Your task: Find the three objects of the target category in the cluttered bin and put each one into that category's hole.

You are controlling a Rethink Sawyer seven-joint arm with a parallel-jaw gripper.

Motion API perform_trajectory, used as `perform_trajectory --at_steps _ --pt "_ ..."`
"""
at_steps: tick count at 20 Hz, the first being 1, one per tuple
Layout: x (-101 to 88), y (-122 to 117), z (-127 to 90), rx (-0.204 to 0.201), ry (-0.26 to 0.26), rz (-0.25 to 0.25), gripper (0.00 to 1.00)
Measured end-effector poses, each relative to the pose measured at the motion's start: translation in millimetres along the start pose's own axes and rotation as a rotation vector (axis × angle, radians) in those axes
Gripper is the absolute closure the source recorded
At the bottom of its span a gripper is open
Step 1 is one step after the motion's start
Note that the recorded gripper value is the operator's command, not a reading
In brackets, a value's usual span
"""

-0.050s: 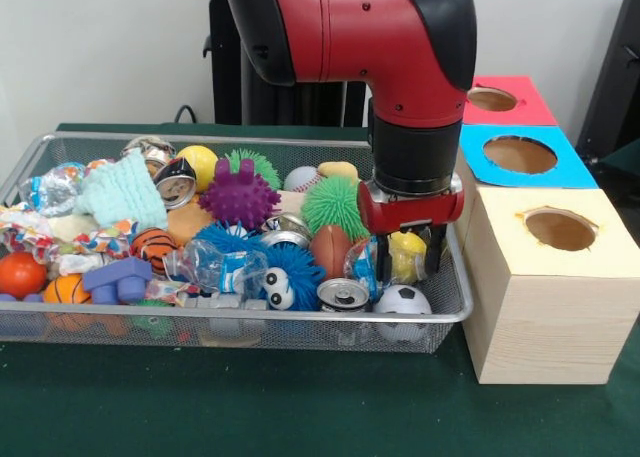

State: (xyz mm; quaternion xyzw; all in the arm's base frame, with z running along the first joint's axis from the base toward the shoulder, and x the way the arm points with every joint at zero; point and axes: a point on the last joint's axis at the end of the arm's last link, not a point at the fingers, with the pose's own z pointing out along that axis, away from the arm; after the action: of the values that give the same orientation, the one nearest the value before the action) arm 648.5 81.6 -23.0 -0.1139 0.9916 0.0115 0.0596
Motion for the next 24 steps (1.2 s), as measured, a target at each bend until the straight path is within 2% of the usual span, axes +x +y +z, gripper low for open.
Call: perform_trajectory --at_steps 14,15,24 --pt "-1.6 -1.4 4.7 0.003 -0.003 -0.007 0.0" --pt "-1.7 -0.9 5.1 0.002 -0.003 -0.007 1.0" --pt "-5.0 0.3 4.4 0.001 -0.009 -0.009 1.0"
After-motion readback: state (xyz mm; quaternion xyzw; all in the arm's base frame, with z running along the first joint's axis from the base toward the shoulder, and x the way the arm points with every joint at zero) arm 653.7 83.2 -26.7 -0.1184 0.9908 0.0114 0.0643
